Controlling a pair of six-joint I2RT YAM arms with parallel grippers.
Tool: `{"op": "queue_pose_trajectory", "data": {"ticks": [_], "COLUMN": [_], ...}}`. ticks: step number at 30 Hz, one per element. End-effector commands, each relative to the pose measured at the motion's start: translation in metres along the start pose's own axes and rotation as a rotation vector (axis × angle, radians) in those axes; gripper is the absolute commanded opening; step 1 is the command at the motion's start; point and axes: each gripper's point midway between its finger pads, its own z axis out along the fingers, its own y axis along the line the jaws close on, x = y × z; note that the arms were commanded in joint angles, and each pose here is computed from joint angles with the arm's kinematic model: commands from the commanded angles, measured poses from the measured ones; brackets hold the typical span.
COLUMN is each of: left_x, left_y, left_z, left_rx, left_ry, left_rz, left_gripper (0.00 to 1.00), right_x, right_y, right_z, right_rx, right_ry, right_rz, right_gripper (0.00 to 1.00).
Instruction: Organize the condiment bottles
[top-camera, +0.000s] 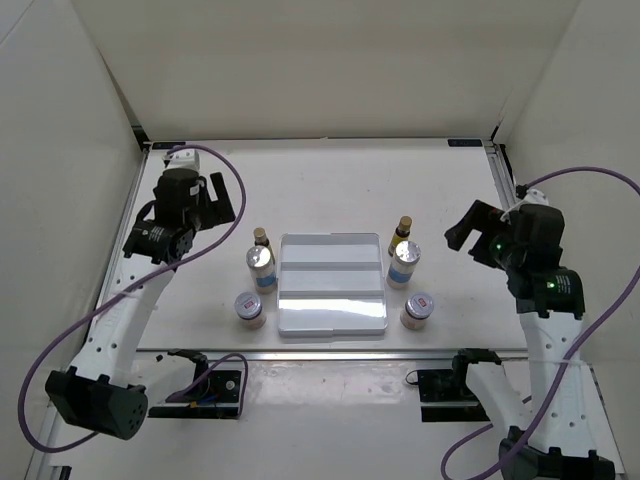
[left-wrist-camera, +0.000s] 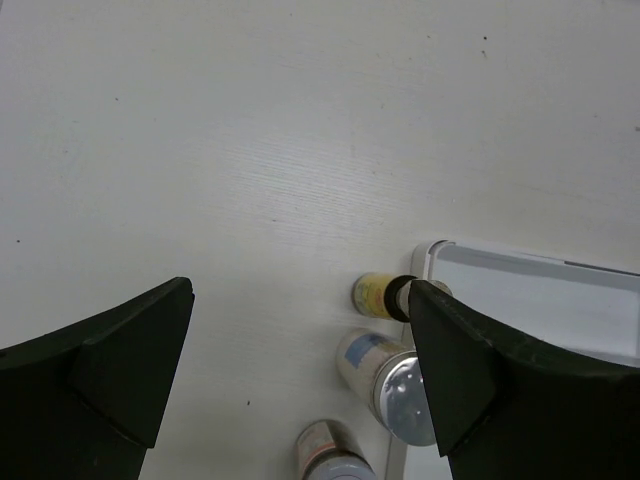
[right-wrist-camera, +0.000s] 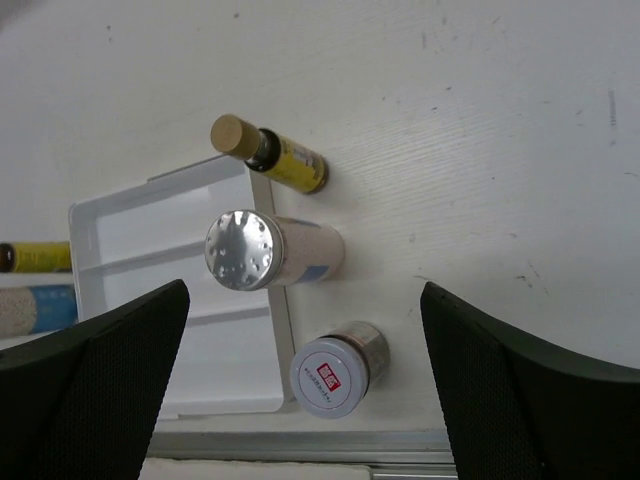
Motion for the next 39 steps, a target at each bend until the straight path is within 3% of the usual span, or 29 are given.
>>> {"op": "queue_pose_trajectory", "data": {"ticks": [1,4,5,6,7,8,10,14,19,28,39], "left_x": [-0.013,-0.011,-0.011,-0.016,-0.015,-0.016,-0.007,-0.003,-0.002,0.001,0.001], "left_y": [-0.015,-0.016,-0.016,-0.014,-0.013,-0.009,-0.009,-0.019,-0.020,-0.015,-0.010], "left_z": [-0.025,-0.035,-0.035,-0.038,-0.039,-0.039,-0.034,-0.041,-0.038,-0.036,-0.036], "left_rx": [0.106,0.143,0.143,0.136,0.127,0.103,0.096,0.163,0.160,0.134,0.111], "left_ry": [-0.027,-0.041,-0.041,-0.066,-0.068,-0.075,-0.051,-0.041,-0.030,-0.030,-0.040], "left_rz": [0.000,0.006,0.006,0.000,-0.024,-0.044,-0.078,-0.091,-0.098,-0.087,-0.089], "left_gripper": [1.00,1.00,1.00,1.00,1.00,1.00,1.00,1.00,1.00,1.00,1.00], "right_x": [-0.032,-0.020,-0.021,-0.008,-0.006,0.000,0.016,0.057,0.079,0.135,0.153], "right_y": [-0.010,-0.013,-0.004,0.037,0.054,0.057,0.054,0.012,0.027,0.013,0.002], "right_z": [-0.021,-0.036,-0.035,-0.037,-0.037,-0.036,-0.036,-0.024,-0.019,0.009,0.034], "right_rx": [0.119,0.186,0.132,-0.120,-0.249,-0.276,-0.252,-0.033,-0.060,0.277,0.422], "right_ry": [-0.096,-0.058,-0.048,0.045,0.048,0.076,0.137,0.251,0.351,0.542,0.552], "right_rz": [0.019,0.204,0.173,0.082,-0.073,-0.054,-0.025,-0.028,-0.045,-0.110,-0.083], "right_gripper": [1.00,1.00,1.00,0.93,0.97,0.97,0.98,1.00,0.97,0.97,0.93]}}
